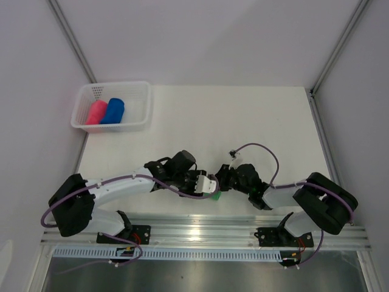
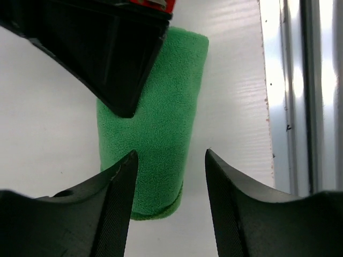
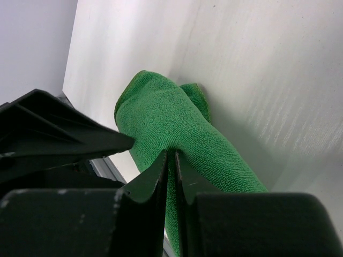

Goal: Roll the towels
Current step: Place the rolled towel into the container

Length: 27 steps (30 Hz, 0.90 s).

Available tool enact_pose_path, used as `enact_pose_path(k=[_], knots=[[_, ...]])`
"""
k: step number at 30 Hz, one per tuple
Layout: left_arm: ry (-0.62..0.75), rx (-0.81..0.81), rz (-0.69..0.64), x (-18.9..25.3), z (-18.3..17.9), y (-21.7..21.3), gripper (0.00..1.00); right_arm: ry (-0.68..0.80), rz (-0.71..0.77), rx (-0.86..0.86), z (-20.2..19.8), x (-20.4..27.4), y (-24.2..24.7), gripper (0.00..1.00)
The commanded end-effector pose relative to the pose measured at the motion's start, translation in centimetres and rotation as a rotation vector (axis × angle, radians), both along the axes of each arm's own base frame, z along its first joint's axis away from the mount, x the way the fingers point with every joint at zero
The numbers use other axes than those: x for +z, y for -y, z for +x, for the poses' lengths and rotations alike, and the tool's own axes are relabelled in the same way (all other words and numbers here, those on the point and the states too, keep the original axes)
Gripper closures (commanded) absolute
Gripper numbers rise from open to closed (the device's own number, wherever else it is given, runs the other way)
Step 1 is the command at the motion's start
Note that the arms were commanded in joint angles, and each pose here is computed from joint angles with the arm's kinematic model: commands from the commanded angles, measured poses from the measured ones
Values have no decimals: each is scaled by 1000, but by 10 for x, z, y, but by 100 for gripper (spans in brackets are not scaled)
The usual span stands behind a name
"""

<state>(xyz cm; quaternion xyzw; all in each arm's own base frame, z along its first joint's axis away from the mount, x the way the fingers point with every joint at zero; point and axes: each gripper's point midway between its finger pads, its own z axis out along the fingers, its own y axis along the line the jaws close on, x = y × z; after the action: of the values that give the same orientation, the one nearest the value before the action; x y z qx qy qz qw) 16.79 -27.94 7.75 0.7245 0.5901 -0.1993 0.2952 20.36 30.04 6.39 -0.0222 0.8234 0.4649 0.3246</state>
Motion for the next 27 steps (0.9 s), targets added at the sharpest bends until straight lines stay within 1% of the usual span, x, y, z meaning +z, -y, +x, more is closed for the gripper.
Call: enact_pose_path(k=[1, 2, 4, 10, 14, 18, 20, 22, 27], knots=[[198, -78, -1, 3, 22, 14, 41, -49, -62, -19, -2, -21, 8, 88], [203, -89, 15, -2, 21, 16, 34, -48, -61, -19, -2, -20, 8, 88], [224, -88, 13, -2, 23, 20, 32, -52, -67, -13, -3, -22, 7, 88], [230, -84, 70, -23, 23, 20, 31, -53, -62, -5, -3, -22, 6, 88], [176, -116, 112, -39, 13, 16, 30, -63, -61, -5, -2, -24, 8, 88], [130, -110, 158, -49, 11, 14, 29, -80, -51, -15, 1, -25, 11, 88], [116, -107, 183, -57, 11, 12, 25, -80, -41, -19, 2, -24, 11, 88], [117, -97, 203, -61, 13, 10, 25, -79, -31, -15, 2, -22, 10, 88], [76, -77, 273, -74, 15, 7, 29, -62, 1, -1, 3, -7, 7, 86]])
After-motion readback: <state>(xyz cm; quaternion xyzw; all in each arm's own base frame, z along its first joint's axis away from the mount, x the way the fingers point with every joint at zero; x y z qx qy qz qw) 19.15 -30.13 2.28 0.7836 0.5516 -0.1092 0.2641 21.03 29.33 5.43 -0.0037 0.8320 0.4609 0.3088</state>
